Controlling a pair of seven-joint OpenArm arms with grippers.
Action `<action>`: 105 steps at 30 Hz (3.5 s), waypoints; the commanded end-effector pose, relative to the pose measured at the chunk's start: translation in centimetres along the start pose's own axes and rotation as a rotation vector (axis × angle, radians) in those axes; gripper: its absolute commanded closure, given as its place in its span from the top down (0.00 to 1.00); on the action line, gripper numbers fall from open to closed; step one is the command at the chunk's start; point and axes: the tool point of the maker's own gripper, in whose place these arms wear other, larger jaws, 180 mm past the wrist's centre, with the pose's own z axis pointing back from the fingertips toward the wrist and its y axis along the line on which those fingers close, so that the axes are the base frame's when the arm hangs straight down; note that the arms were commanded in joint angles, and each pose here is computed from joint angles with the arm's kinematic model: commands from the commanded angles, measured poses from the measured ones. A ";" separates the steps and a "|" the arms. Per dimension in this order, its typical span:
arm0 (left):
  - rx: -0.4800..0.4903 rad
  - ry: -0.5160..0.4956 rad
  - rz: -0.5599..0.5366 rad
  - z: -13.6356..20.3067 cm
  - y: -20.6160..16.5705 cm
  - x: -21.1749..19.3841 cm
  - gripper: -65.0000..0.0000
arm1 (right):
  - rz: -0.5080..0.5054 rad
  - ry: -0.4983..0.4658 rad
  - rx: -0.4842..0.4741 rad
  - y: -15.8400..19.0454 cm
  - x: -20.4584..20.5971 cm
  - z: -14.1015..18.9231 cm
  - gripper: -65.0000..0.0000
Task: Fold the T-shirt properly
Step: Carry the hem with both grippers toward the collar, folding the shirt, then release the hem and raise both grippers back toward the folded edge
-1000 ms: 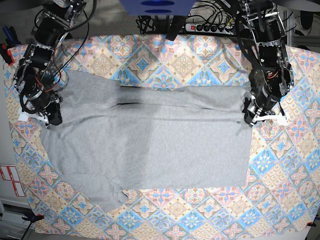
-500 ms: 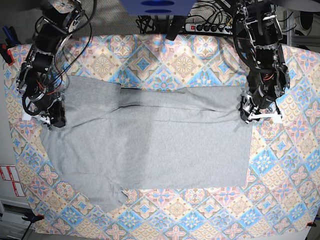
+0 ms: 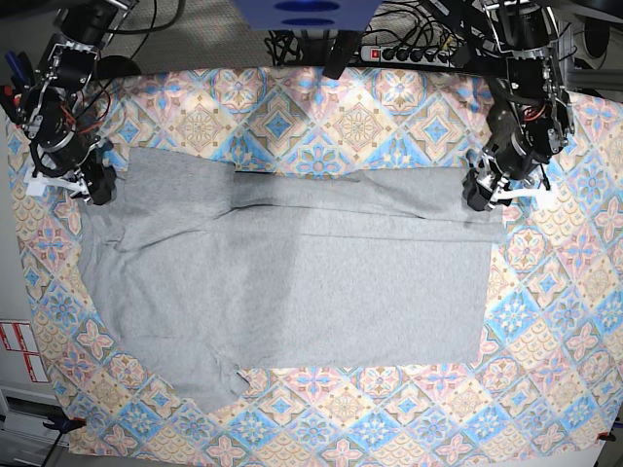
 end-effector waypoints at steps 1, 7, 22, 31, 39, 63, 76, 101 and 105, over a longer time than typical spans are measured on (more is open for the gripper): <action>-0.031 -0.016 -0.006 0.4 -0.7 0.8 0.33 | 0.025 -0.033 0.026 0.9 1.4 0.5 0.36; -0.040 0.020 0.077 1.3 0.8 -1.1 0.33 | 0.024 -0.024 0.011 0.2 0.9 0.7 0.36; -0.024 0.023 0.152 2.8 2.9 -2.0 0.33 | 0.025 -0.019 0.015 0.4 0.8 0.6 0.36; -0.045 0.006 0.180 1.1 1.9 -0.9 0.33 | 0.025 -0.020 0.016 0.4 0.9 0.5 0.36; -0.046 0.006 0.140 -0.8 0.3 -0.2 0.31 | 0.024 -0.020 0.014 0.3 0.9 0.6 0.36; -0.044 0.011 0.145 -0.7 0.5 -0.5 0.00 | -0.169 0.054 -0.066 -3.9 -1.3 -2.6 0.45; -0.056 0.056 0.087 0.9 -0.1 -1.5 0.00 | -0.176 0.051 -0.057 -3.7 -1.0 -2.6 0.01; 0.113 0.120 -0.089 9.1 6.0 -4.2 0.00 | -0.070 0.038 -0.227 -10.9 -2.4 5.4 0.00; 0.123 0.127 -0.082 9.2 6.5 -4.6 0.00 | -0.070 0.039 -0.228 -10.9 -2.4 5.5 0.01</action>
